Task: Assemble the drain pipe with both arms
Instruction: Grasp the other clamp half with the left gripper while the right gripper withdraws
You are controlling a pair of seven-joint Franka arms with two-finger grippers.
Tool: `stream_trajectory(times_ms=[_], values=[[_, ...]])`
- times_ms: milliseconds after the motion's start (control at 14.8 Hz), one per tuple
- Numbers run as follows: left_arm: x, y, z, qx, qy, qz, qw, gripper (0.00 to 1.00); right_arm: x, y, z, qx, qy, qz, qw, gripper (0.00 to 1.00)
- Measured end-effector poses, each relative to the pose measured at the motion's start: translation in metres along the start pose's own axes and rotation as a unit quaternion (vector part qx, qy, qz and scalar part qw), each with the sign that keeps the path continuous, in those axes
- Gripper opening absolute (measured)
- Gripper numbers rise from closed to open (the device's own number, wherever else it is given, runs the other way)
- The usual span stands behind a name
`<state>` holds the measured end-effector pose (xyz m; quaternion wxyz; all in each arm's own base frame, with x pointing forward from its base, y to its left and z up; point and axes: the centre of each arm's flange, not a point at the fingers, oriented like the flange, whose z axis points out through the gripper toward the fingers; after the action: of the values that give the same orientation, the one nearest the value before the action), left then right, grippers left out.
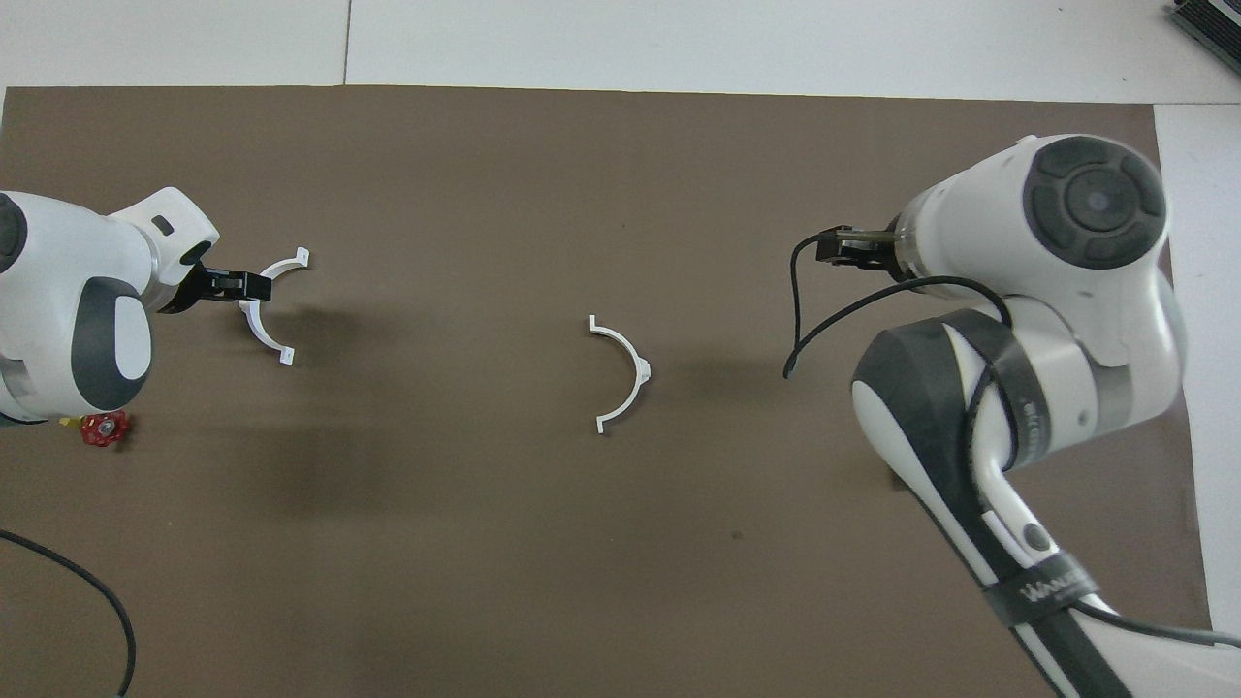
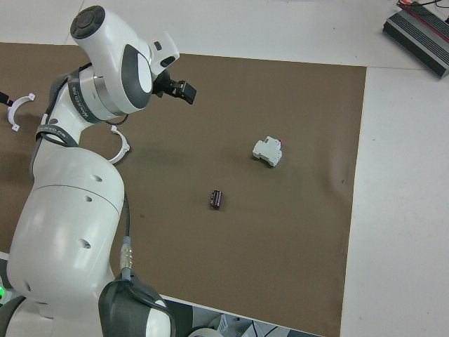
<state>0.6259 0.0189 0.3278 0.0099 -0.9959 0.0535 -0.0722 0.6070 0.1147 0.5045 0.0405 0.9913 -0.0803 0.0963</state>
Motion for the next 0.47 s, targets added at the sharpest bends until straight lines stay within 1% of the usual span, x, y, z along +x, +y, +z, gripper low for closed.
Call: stream_trajectory(times_ms=[203,271,339,407,475], values=[[0.0,0.0,0.014,0.001,0.0,0.0,1.0,0.89,0.002,0.051,-0.034,0.016,-0.018,0.019,1.0,1.0],[0.0,0.0,0.017,0.0,-0.002,0.0,1.0,0.85,-0.002,0.064,-0.05,0.019,-0.025,0.015,0.999,1.0],[-0.001,0.001,0.019,0.0,-0.004,0.001,1.0,0.85,-0.005,0.074,-0.066,0.019,-0.033,0.008,0.999,1.0],[-0.001,0.001,0.021,0.0,-0.005,0.002,1.0,0.81,-0.008,0.082,-0.082,0.017,-0.042,0.004,0.999,1.0],[-0.001,0.001,0.022,0.0,-0.007,0.003,1.0,0.81,-0.01,0.09,-0.096,0.014,-0.05,0.001,0.999,1.0]])
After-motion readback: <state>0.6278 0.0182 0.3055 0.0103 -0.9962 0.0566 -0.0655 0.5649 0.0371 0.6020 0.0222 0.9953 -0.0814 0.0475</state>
